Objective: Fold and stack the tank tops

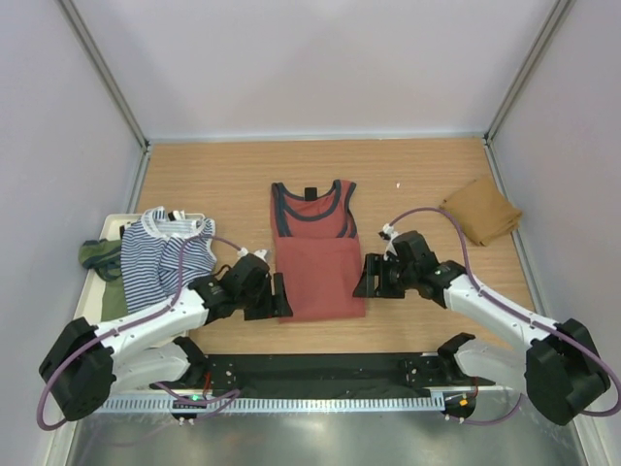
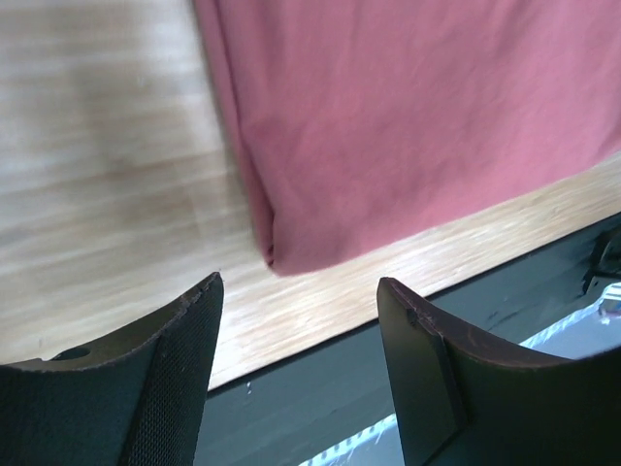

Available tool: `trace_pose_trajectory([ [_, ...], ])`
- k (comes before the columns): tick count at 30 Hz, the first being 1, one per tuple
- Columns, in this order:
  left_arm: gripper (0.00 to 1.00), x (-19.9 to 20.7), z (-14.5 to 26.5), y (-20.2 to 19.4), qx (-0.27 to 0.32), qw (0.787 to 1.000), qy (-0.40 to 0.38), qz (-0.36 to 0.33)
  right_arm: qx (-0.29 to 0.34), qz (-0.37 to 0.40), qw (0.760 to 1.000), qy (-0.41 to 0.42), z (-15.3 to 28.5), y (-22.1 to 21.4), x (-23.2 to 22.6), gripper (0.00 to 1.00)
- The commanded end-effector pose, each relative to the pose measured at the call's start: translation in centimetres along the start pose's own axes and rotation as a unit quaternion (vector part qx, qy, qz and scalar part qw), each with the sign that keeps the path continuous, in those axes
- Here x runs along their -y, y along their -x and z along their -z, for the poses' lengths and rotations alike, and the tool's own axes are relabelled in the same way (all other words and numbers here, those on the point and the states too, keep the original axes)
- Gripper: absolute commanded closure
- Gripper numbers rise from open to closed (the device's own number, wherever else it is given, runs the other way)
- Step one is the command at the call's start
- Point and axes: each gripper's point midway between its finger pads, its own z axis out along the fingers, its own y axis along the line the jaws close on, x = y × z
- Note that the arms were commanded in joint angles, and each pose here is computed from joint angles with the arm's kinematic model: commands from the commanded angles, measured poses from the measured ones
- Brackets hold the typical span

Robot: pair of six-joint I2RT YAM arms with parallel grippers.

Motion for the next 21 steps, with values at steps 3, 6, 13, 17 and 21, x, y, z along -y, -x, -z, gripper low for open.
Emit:
trace_pose_trajectory([
  [3,0.37,0.4,0.3,-1.3,-0.008,0.999,-0.025,0.020,-0.050,-0.013,0.999,0.015,-0.3,-4.0,-0.4,0.46],
  [6,0.41,0.7,-0.2,-1.6,-0.012,0.999,-0.036,0.024,-0.056,-0.021,0.998,0.010,-1.1,-4.8,0.3,0.58],
  [13,0.53,0.2,-2.7,-2.1,-0.022,0.998,-0.031,0.041,-0.057,-0.037,0.998,-0.009,-2.2,-5.3,1.4,0.68],
  [17,0.54,-0.5,-3.1,-1.7,-0.002,0.999,-0.020,0.051,-0.057,-0.036,0.998,-0.012,-2.3,-5.3,1.6,0.70],
  [21,0.66,-0.8,-2.9,-1.9,-0.001,0.998,-0.018,0.052,-0.057,-0.035,0.998,-0.011,-2.2,-5.3,1.6,0.77],
])
